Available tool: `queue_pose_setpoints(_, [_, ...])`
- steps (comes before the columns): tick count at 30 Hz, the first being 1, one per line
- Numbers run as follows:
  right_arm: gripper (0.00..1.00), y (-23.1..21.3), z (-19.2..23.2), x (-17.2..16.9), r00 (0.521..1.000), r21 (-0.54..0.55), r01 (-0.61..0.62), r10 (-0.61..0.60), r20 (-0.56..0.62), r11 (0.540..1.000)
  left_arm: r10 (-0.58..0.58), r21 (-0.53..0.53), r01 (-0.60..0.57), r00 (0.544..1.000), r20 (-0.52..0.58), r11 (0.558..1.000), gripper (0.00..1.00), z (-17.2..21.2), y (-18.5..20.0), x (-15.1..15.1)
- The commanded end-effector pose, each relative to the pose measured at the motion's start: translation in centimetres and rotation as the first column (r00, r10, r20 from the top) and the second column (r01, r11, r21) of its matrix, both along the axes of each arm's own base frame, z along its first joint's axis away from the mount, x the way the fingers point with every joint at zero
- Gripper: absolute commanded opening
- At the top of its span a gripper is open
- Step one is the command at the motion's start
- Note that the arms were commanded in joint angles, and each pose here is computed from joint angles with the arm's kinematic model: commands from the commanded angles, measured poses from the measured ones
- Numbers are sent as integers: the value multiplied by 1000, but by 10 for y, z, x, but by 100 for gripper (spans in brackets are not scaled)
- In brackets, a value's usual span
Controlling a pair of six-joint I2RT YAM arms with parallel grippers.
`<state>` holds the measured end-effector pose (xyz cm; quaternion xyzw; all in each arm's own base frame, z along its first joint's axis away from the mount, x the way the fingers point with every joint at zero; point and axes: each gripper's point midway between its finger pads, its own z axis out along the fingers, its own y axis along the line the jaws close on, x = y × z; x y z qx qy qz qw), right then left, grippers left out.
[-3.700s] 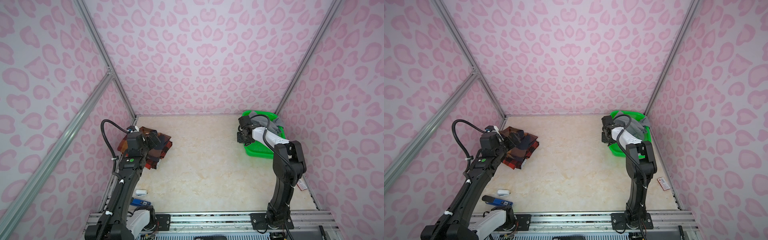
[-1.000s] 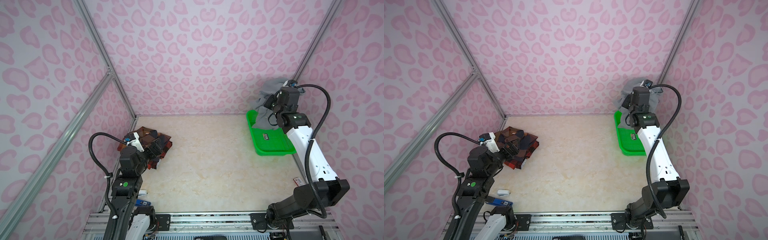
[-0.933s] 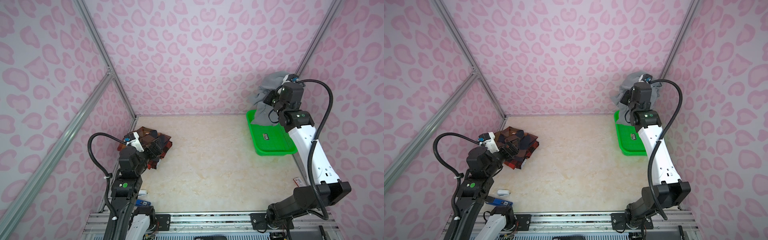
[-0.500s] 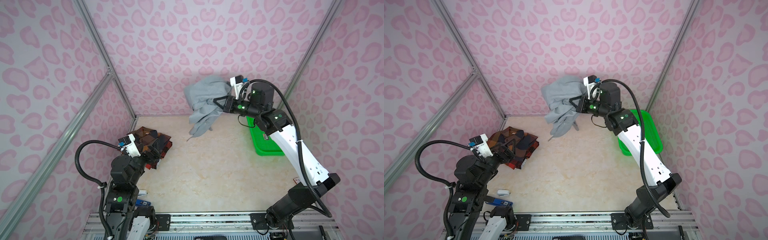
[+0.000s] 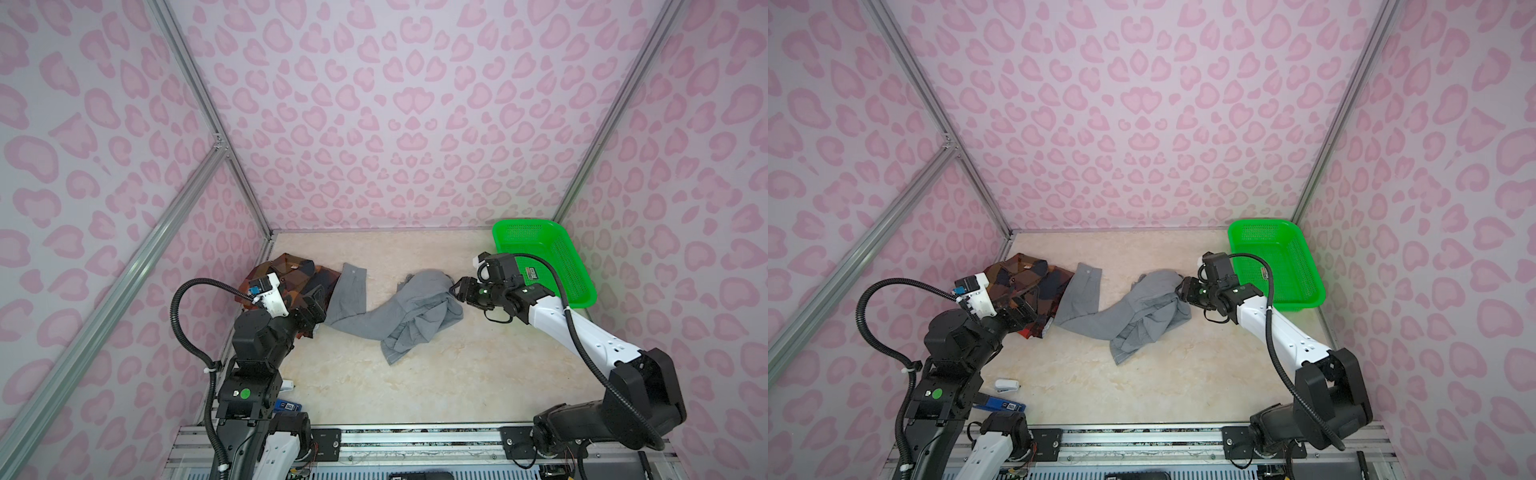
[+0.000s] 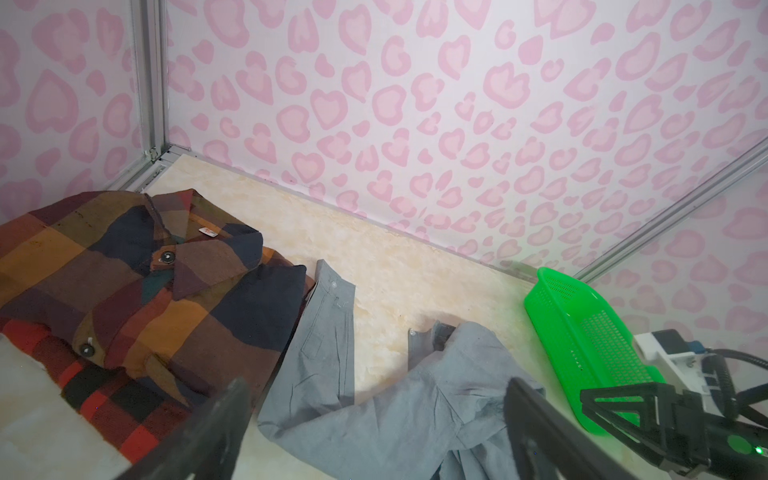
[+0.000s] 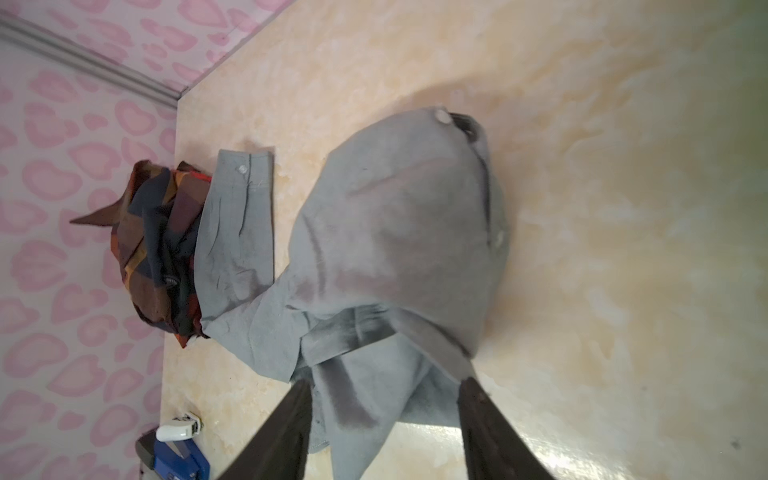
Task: Fold and stack the long sleeve shirts
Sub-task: 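Pull the grey shirt out of the basket onto the table with the right gripper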
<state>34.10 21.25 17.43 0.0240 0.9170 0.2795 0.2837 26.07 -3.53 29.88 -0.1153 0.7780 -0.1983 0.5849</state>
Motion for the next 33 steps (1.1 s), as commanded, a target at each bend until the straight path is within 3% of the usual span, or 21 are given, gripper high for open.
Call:
queue_pose_setpoints(1, [59, 31, 0, -9, 973, -253, -137, 178, 144, 958, -4, 9, 4, 1000, 10, 1000, 97, 0, 0, 1])
queue_pose_setpoints(3, [60, 50, -16, -12, 959, -364, -203, 260, 115, 909, 2, 13, -2, 1000, 8, 1000, 97, -3, 1, 1])
queue_pose_setpoints(6, [62, 94, -26, -26, 906, -518, -323, 418, 74, 792, 32, 20, -32, 999, 0, 999, 96, -6, 6, 0])
queue_pose_setpoints(10, [65, 165, -56, -50, 783, -589, -463, 617, 78, 662, 205, 45, -204, 979, -9, 978, 96, -7, 36, -5])
queue_pose_setpoints(15, [67, 229, -76, -63, 680, -542, -582, 728, 85, 607, 381, 78, -378, 924, -29, 922, 96, -7, 68, -19])
queue_pose_setpoints(21, [70, 277, -102, -71, 584, -544, -647, 806, 97, 535, 456, 96, -452, 889, -31, 887, 96, -6, 82, -27])
queue_pose_setpoints(23, [70, 285, -108, -72, 565, -539, -660, 819, 104, 523, 450, 93, -446, 893, -28, 890, 96, -6, 81, -27])
queue_pose_setpoints(28, [70, 285, -133, -46, 609, -613, -596, 790, 75, 518, 466, 95, -462, 884, -24, 882, 96, -5, 84, -29])
queue_pose_setpoints(30, [69, 283, -152, -38, 610, -658, -579, 791, 40, 481, 467, 97, -462, 884, -26, 881, 96, -5, 84, -29])
queue_pose_setpoints(33, [61, 277, -162, -22, 652, -728, -502, 757, 35, 466, 463, 94, -459, 886, -24, 884, 97, -5, 84, -29])
